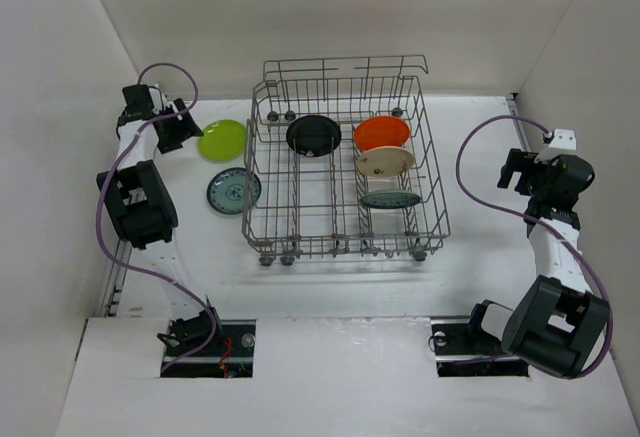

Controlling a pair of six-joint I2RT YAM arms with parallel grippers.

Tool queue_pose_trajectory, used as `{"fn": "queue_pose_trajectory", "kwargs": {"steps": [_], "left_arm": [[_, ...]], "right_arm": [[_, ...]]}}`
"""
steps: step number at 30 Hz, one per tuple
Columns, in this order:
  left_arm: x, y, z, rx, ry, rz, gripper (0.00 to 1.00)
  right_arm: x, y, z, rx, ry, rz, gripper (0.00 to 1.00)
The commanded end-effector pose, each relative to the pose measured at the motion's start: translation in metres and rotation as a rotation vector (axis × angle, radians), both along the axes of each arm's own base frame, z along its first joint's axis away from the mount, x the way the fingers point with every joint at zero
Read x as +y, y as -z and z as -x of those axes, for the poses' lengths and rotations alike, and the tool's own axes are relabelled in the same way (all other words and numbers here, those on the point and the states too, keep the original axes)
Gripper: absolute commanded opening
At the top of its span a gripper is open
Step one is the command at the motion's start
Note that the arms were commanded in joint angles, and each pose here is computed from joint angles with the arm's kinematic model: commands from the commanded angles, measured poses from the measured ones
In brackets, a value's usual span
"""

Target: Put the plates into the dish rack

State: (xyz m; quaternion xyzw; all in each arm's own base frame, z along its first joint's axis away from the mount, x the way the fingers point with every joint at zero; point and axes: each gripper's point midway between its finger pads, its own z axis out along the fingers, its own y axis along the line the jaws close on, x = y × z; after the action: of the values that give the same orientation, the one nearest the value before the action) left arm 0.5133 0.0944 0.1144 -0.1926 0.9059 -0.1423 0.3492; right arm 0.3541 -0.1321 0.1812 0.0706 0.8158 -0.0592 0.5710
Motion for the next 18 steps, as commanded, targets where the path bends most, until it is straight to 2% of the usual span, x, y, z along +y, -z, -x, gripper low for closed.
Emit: {"fn": "queue_pose_trajectory", "kwargs": {"steps": [1,4,8,18], "left_arm": [[-0.010,-0.013,-0.010,-0.017,0.009,0.077,0.65],[-0.004,-0.001,-0.013,0.004,-0.011,0.095,0.60],[-0.001,0.017,-0.014,0.043,-0.034,0.126,0.47],[-0.015,0.045,-0.018,0.088,-0.014,0.173,0.38]], "right_arm": [[-0.004,-0.020,-0.009,-0.048,0.006,0.027,1.00],[-0.005,-0.019,-0.010,-0.042,0.006,0.024,1.00],[-0.006,-0.018,-0.011,-0.035,0.005,0.022,1.00],[-0.007,-0.015,-0.013,-0.014,0.004,0.016,1.00]]}}
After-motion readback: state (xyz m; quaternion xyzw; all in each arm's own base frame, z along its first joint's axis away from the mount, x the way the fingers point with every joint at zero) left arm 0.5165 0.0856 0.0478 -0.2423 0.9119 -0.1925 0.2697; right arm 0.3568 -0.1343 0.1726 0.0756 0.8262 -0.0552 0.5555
